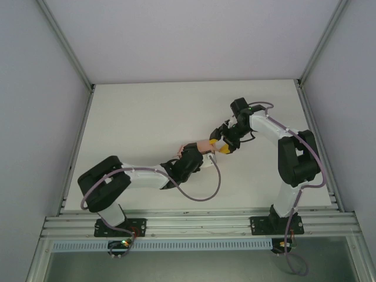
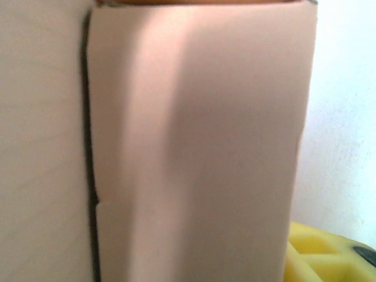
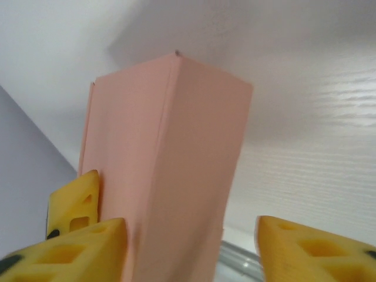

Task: Assemble paper box

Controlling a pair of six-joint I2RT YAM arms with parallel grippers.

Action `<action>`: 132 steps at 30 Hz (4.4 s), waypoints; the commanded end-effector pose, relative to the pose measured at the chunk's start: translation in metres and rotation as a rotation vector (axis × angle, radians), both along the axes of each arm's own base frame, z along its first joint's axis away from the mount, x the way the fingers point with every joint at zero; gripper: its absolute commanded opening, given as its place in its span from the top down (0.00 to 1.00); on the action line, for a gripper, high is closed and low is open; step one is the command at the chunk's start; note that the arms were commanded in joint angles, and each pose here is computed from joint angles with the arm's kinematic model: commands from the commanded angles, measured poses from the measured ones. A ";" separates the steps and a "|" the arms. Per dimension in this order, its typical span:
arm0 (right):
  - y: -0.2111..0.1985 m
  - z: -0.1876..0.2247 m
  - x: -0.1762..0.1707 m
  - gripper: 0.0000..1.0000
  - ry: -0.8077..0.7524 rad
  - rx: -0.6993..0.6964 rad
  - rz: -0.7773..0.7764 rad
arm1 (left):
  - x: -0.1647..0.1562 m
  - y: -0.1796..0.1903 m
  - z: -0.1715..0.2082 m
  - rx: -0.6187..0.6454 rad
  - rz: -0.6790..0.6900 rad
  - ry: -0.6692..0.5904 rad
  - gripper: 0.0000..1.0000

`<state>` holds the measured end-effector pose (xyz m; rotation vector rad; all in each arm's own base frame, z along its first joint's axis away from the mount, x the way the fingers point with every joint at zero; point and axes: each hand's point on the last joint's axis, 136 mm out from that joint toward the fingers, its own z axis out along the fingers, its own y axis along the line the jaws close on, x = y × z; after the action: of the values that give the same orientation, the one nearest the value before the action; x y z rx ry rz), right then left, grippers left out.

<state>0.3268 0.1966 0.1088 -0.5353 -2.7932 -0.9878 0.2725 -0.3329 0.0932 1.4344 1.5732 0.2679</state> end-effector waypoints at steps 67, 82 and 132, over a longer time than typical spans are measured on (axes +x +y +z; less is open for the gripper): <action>0.026 0.035 -0.020 0.91 -0.857 -0.226 0.516 | -0.024 0.042 0.004 0.090 -0.111 0.711 0.37; 0.031 0.037 -0.034 0.97 -0.718 -0.206 0.379 | -0.022 0.039 0.001 0.086 -0.099 0.718 0.48; 0.026 0.012 -0.032 1.00 -0.805 -0.600 0.383 | -0.038 0.121 0.071 -0.445 0.592 0.675 0.41</action>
<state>0.3043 0.2307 0.1364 0.5448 -3.7303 -0.4040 0.2376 -0.2163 0.1657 0.7696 2.3740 -0.2080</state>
